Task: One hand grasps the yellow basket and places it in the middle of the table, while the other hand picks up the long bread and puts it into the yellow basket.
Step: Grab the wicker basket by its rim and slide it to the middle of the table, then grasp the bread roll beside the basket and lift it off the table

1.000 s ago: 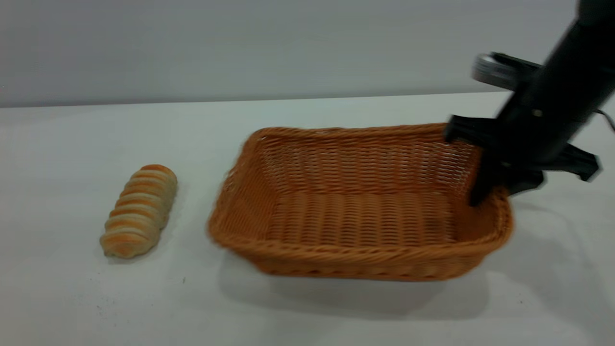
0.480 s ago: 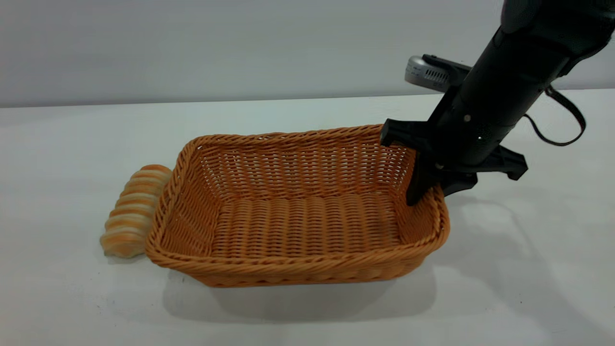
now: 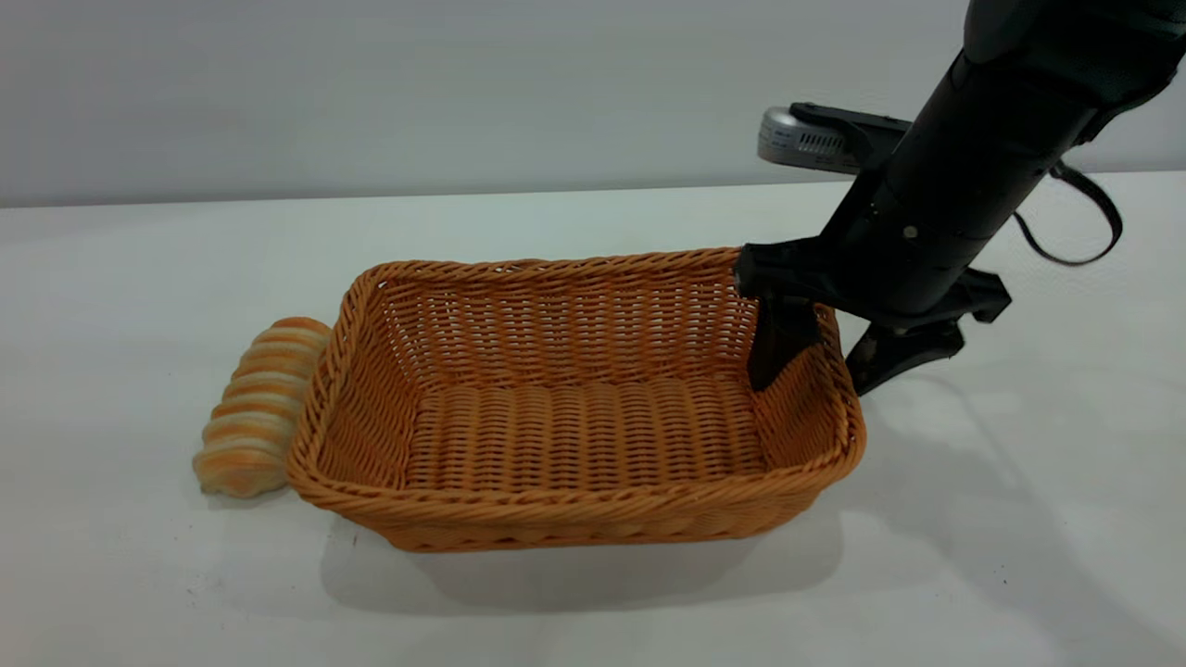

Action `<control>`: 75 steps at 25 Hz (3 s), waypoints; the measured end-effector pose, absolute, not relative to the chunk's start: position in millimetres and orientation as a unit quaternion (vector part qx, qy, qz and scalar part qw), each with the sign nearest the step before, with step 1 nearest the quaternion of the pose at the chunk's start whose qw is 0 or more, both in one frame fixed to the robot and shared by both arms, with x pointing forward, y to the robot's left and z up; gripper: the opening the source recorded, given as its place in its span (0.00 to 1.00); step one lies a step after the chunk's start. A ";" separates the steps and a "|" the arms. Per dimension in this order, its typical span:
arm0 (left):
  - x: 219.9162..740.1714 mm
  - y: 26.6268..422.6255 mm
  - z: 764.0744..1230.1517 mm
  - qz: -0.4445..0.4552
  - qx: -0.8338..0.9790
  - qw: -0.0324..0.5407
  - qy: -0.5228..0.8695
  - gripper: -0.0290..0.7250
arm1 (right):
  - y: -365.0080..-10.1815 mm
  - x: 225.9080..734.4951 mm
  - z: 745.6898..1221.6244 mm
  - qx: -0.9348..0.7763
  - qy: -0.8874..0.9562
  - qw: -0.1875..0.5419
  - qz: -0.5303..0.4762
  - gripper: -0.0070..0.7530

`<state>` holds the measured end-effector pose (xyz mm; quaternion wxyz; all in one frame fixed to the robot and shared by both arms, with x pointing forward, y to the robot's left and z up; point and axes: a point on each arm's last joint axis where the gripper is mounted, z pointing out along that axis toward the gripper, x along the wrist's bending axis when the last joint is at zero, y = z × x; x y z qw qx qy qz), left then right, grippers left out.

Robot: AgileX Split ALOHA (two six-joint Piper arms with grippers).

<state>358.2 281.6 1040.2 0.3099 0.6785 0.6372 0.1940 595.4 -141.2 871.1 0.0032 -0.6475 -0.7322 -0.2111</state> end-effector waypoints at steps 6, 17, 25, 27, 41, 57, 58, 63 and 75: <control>393.5 278.5 1017.2 0.153 0.675 0.281 0.665 0.72 | -141.9 593.0 909.4 -0.609 -0.756 -0.020 -0.238 0.88; 452.1 278.5 963.5 0.138 0.648 0.249 0.707 0.72 | -158.4 563.5 1013.1 -0.523 -0.803 -0.099 -0.267 0.72; 502.2 277.8 939.2 0.144 0.642 0.235 0.715 0.72 | -177.5 522.0 1079.2 -0.482 -0.819 -0.143 -0.276 0.71; 514.4 277.1 934.7 0.142 0.642 0.232 0.716 0.72 | -182.3 510.4 1094.5 -0.476 -0.818 -0.153 -0.285 0.71; 566.9 273.4 868.2 0.093 0.654 0.169 0.731 0.72 | -209.4 439.2 1162.8 -0.446 -0.800 -0.205 -0.346 0.71; 610.3 254.3 816.9 0.088 0.670 0.162 0.719 0.72 | -215.6 422.0 1158.1 -0.448 -0.809 -0.190 -0.329 0.71; 612.0 248.7 814.2 0.087 0.675 0.162 0.714 0.72 | -215.7 422.0 1158.1 -0.447 -0.809 -0.190 -0.329 0.71; 620.1 231.4 808.6 0.090 0.692 0.169 0.696 0.68 | -215.7 422.0 1158.1 -0.447 -0.809 -0.190 -0.329 0.71; 618.9 244.8 819.5 0.073 0.725 0.148 0.669 0.14 | -215.7 422.1 1158.1 -0.447 -0.809 -0.191 -0.330 0.71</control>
